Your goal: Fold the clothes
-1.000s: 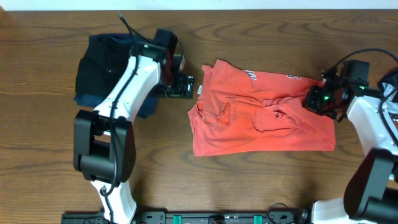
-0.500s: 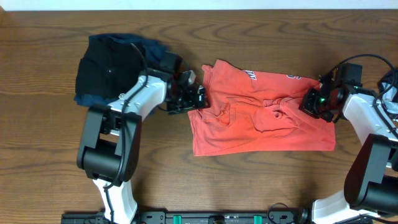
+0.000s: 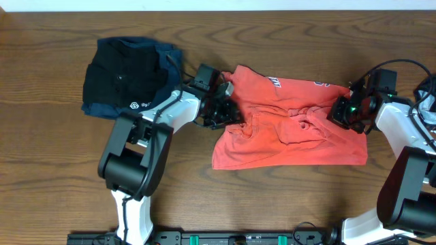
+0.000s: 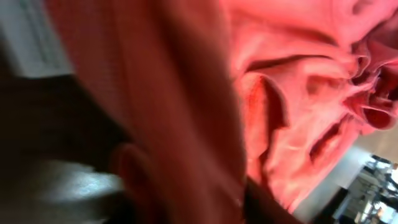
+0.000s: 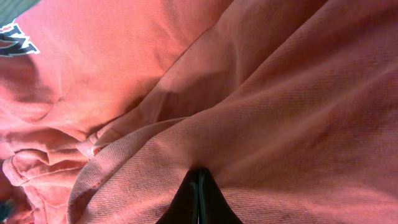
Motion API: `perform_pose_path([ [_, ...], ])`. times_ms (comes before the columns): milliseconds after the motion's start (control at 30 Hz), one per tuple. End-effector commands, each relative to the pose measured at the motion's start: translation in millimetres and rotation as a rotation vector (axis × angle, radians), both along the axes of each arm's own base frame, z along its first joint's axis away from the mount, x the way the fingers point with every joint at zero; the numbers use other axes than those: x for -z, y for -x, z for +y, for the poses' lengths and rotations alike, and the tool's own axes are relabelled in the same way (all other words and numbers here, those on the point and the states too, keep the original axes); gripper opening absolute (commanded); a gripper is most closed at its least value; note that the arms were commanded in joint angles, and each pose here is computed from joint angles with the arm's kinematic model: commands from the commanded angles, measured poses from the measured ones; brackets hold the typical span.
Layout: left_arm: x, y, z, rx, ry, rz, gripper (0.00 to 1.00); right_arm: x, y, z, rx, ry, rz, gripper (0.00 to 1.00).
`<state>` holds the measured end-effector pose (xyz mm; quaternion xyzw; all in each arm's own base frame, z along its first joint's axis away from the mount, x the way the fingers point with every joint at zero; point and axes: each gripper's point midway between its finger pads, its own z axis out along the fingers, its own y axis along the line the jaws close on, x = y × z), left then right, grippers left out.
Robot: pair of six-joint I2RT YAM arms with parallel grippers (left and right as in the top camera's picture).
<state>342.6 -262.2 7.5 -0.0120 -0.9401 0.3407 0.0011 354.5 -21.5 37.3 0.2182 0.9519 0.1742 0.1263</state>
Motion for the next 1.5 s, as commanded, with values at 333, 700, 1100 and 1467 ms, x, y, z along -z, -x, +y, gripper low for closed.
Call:
perform_pose_path([
  [333, -40.3, -34.1, 71.2, -0.022, -0.169, -0.126, 0.06, -122.7, -4.0, -33.8, 0.1, 0.062, -0.329, 0.01],
  [700, -163.7, -43.9, 45.3, 0.09, -0.235, -0.421, 0.06, -169.2, 6.0, -44.7, 0.164, 0.092, -0.458, 0.02],
  [1100, -96.8, 51.5, -90.1, 0.444, -0.331, -0.429, 0.36, -167.2, 8.0, -43.8, 0.162, 0.089, -0.446, 0.02],
  [1467, -178.9, 35.0, -66.5, 0.367, -0.375, -0.584, 0.53, -143.2, 3.4, -25.4, 0.103, 0.057, -0.37, 0.07],
])
